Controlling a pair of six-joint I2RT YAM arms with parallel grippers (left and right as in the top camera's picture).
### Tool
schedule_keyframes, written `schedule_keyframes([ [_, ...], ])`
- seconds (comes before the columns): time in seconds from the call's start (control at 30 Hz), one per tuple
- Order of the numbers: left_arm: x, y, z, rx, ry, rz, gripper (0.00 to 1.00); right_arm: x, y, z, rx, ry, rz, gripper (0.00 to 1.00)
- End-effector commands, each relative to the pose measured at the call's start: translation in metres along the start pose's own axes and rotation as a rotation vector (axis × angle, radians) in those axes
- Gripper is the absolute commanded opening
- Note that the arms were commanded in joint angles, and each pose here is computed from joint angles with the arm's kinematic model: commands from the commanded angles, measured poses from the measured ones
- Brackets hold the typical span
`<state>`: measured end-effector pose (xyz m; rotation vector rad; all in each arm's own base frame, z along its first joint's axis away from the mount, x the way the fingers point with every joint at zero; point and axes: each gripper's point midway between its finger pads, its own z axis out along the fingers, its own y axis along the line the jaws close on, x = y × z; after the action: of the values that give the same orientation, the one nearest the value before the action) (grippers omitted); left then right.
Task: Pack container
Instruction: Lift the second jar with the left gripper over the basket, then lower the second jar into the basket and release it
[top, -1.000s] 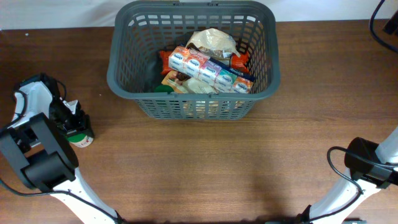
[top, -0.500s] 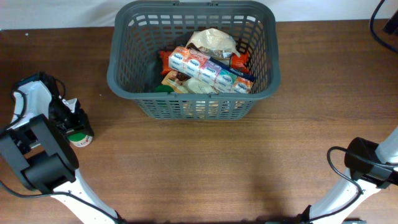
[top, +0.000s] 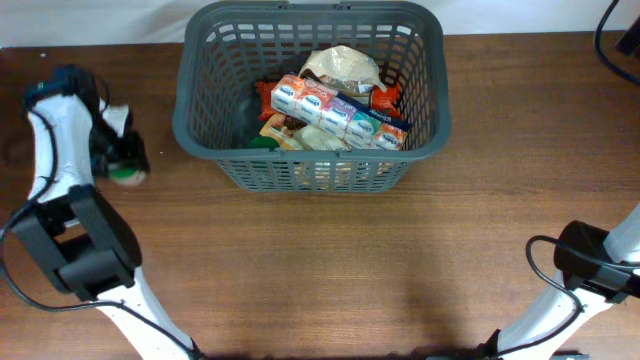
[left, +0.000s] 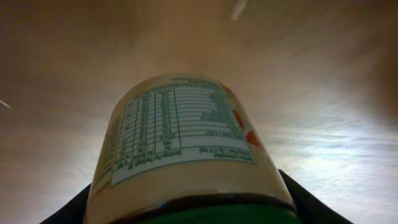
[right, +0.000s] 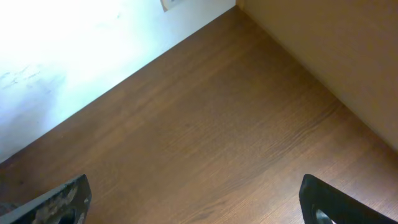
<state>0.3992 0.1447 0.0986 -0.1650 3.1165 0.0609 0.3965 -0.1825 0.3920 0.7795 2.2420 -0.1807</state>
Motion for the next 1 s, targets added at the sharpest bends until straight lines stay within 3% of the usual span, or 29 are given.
schedule_keyframes([
  [0.0,-0.038,-0.023,-0.060,-0.034,-0.162,0.146,0.02,0.000,-0.001,-0.003,-0.001,-0.004,0.014,0.99],
  [0.2,-0.076,-0.080,-0.167,-0.107,-0.455,0.423,0.02,0.000,-0.001,-0.003,-0.001,-0.004,0.014,0.99],
  [0.23,-0.080,-0.106,-0.205,-0.131,-0.566,0.519,0.02,0.000,-0.001,-0.003,-0.001,-0.004,0.014,0.99],
  [0.3,-0.081,-0.134,-0.238,-0.155,-0.669,0.622,0.02,0.000,-0.001,-0.003,-0.001,-0.004,0.014,0.99],
  [0.47,-0.068,-0.200,-0.276,-0.175,-0.792,0.858,0.02,0.000,-0.001,-0.003,-0.001,-0.004,0.014,0.99],
  [0.63,-0.025,-0.250,-0.234,-0.136,-0.596,1.199,0.02,0.000,-0.001,-0.003,-0.001,-0.004,0.014,0.99],
  [0.97,0.003,-0.237,-0.144,-0.038,-0.229,1.196,0.02,0.000,-0.001,-0.003,-0.001,-0.004,0.014,0.99],
])
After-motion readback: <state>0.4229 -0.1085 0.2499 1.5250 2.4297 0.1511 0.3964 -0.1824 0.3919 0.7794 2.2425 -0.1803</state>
